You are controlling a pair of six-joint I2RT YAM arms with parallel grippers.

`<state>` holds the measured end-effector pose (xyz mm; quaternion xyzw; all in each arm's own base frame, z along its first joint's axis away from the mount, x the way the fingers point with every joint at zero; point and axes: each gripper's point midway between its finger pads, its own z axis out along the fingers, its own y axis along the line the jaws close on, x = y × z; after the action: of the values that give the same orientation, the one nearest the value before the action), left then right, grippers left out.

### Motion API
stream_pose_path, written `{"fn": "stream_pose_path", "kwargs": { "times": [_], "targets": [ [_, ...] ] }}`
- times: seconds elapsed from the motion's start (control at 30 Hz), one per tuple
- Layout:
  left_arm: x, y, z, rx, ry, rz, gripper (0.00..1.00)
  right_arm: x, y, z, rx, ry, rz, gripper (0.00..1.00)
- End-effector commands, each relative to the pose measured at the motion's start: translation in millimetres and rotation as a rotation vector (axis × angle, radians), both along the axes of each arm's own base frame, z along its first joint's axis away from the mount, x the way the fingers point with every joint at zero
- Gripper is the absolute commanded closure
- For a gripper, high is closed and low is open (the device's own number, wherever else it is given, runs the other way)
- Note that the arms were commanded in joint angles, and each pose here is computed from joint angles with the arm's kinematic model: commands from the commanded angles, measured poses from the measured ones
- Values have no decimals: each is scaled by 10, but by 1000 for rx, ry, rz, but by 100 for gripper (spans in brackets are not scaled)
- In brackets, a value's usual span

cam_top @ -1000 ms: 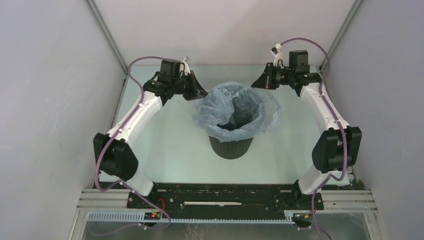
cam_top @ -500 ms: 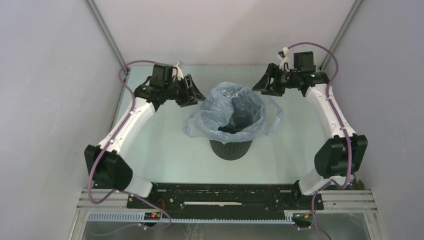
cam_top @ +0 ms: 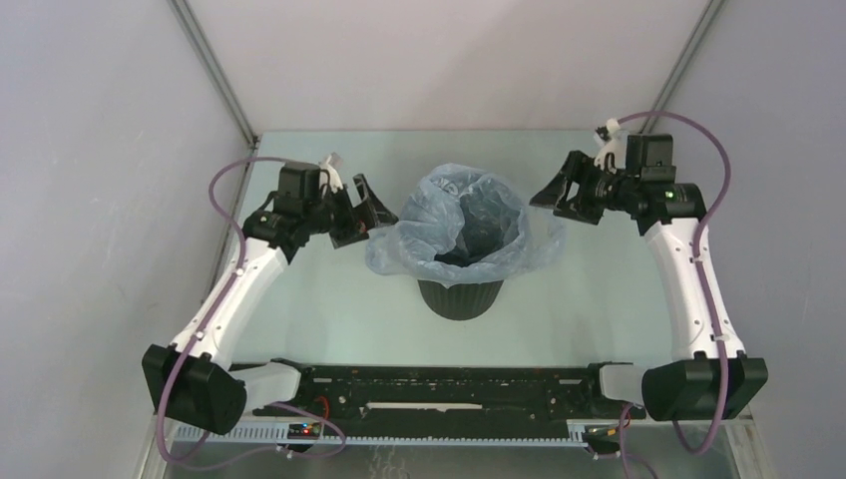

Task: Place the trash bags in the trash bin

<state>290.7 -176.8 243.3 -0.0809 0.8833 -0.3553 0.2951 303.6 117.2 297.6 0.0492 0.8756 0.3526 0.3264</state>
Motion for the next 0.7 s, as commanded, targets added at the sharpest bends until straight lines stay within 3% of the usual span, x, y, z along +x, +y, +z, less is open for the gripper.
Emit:
{"fn": "stream_pose_path", "kwargs": {
  "times": [0.0, 0.13, 0.33, 0.43, 0.67],
  "targets": [
    [-103, -42, -149, -73, 34, 9, 5, -24, -78, -225, -39, 42, -47, 22],
    [-134, 3, -378, -53, 74, 30, 15, 21, -143, -411, -80, 68, -66, 25],
    [-109, -44, -606, -75, 120, 30, 51, 157, -52, -581, -25, 105, -41, 40],
    [-92, -47, -714, -78, 147, 47, 71, 174, -31, -735, -9, 181, -42, 59],
    [-147, -41, -852, -90, 180, 67, 80, 90, -86, -1174, -48, 339, -57, 96]
  ]
}}
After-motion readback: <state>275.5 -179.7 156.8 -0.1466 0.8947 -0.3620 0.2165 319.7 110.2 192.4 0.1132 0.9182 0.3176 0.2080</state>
